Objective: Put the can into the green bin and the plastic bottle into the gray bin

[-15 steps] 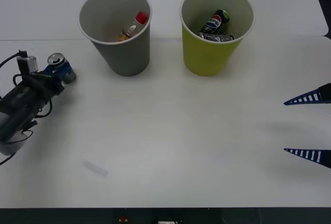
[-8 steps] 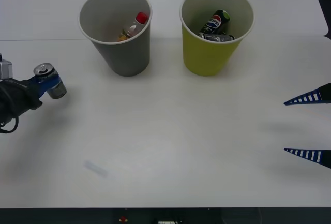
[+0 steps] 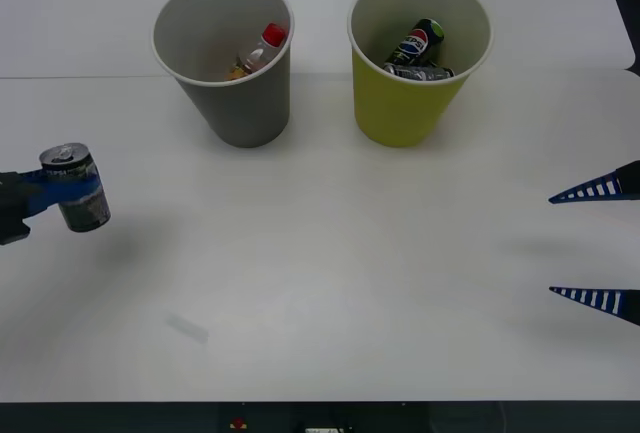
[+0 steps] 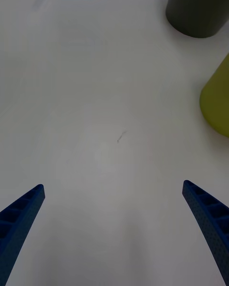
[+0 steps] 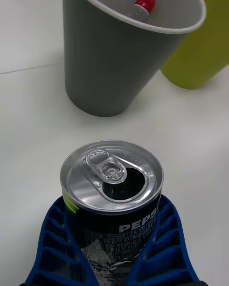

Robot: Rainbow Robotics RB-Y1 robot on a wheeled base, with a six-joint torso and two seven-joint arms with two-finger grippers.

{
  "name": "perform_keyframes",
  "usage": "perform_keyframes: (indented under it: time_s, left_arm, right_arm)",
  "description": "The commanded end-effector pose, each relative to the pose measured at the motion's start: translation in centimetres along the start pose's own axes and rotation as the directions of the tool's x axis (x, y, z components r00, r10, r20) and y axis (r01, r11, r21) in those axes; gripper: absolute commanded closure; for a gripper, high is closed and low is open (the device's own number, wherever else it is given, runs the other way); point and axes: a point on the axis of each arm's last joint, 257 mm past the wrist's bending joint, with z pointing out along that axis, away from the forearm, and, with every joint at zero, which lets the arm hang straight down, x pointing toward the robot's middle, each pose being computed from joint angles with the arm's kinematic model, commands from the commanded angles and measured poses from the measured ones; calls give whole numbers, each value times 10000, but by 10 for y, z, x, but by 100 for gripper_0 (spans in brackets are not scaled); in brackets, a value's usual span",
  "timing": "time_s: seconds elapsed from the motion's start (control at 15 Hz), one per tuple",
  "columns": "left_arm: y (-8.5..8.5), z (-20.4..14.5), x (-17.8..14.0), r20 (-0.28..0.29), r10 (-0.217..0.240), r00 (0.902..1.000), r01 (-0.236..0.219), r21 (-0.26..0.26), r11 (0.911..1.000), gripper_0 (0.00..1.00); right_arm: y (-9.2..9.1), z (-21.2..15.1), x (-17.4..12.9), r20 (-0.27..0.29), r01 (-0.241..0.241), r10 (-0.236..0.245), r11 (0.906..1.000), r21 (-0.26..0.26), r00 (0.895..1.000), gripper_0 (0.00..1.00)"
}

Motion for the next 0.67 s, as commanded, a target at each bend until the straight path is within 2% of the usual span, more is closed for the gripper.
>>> perform_keyframes:
  time_s: [0.07, 0.13, 0.2, 0.47, 0.67]
  left_arm:
    - [-38, -10, -14, -308, 221, 9993, -208, 439, 9988, 100]
    - [-51, -11, -17, -405, 244, 9989, -220, 594, 9980, 100]
    - [-64, -12, -21, -435, 62, 9990, -28, 775, 9970, 100]
    - [-105, -7, -36, -400, 211, 9990, -157, 1296, 9914, 100]
    - [-120, 6, -47, -401, 1043, 9937, -977, 1402, 9853, 100]
  right_arm:
    - [0, 0, 0, 0, -1, 1, 10000, 0, 10000, 0]
    - [0, 0, 0, 0, -1, 1, 10000, 0, 10000, 0]
    - [0, 0, 0, 0, -1, 1, 10000, 0, 10000, 0]
    - [0, 0, 0, 0, -1, 1, 10000, 0, 10000, 0]
    - [0, 0, 0, 0, -1, 1, 10000, 0, 10000, 0]
